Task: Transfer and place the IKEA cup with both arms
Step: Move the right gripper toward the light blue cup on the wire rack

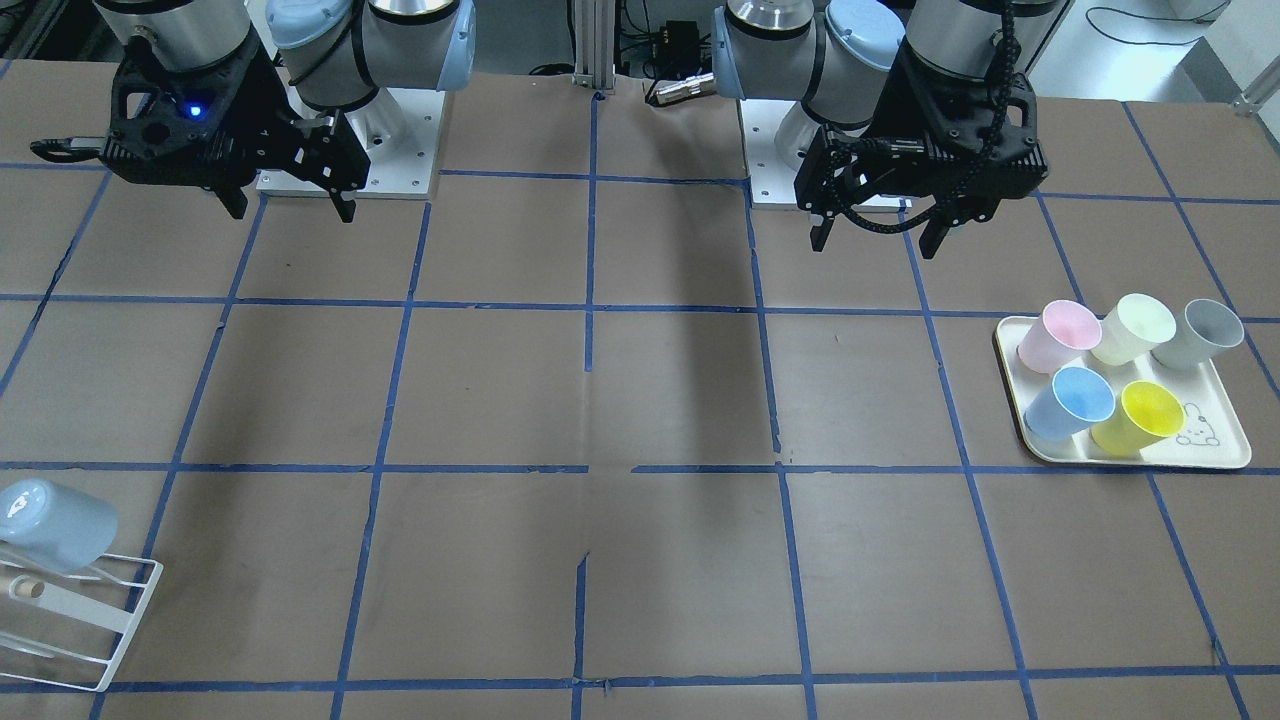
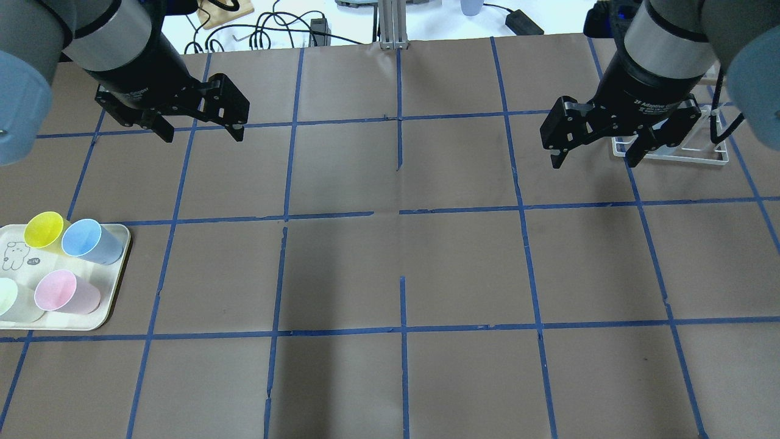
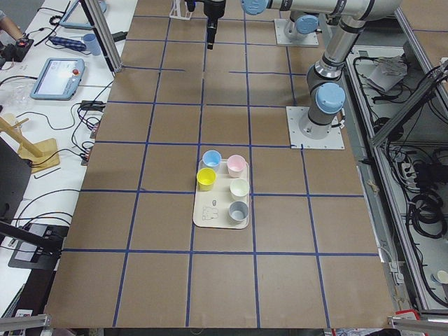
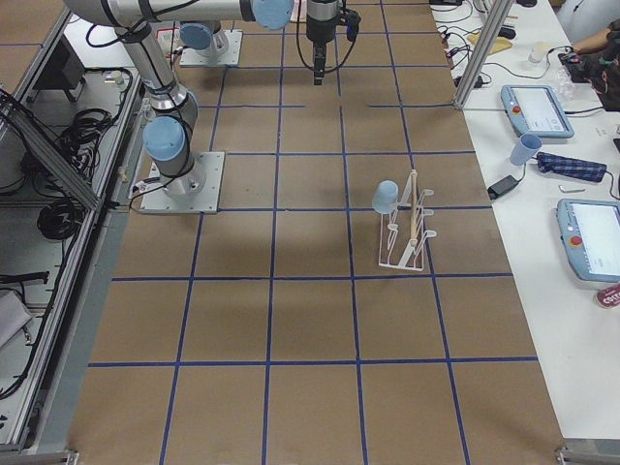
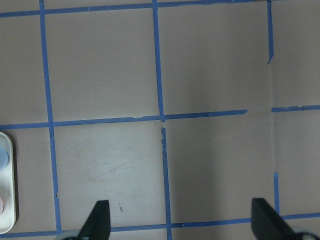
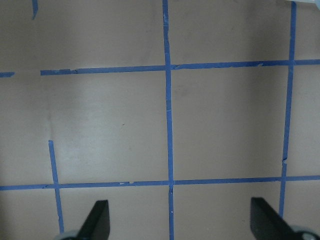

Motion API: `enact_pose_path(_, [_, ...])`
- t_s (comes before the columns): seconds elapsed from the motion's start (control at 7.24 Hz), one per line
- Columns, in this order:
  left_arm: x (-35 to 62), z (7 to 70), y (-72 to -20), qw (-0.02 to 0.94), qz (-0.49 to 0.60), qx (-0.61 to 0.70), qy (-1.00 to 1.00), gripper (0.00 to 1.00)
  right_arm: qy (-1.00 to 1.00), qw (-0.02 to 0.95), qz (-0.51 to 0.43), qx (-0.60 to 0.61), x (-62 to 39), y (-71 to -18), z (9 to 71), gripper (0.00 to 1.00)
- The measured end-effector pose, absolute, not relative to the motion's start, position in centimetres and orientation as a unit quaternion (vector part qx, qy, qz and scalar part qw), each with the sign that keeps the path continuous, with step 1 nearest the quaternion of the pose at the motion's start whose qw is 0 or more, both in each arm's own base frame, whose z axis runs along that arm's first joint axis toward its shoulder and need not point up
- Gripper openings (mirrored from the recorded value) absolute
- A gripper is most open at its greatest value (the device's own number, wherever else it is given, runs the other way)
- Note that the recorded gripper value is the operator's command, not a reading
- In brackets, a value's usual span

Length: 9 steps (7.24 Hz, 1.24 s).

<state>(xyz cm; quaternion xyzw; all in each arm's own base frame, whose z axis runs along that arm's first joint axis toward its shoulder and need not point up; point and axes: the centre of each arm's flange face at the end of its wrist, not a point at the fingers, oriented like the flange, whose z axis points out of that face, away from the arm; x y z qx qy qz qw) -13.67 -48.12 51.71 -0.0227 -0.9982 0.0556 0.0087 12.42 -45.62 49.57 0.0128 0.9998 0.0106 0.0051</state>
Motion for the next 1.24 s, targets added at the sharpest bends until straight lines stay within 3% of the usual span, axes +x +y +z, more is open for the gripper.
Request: enact_pose_path(1.24, [-13.59, 51.82, -48.11, 0.009, 0.056, -0.022, -0.998, 1.00, 1.000, 0.008, 0.014, 0.015, 12.35, -45.89, 48.93, 1.00])
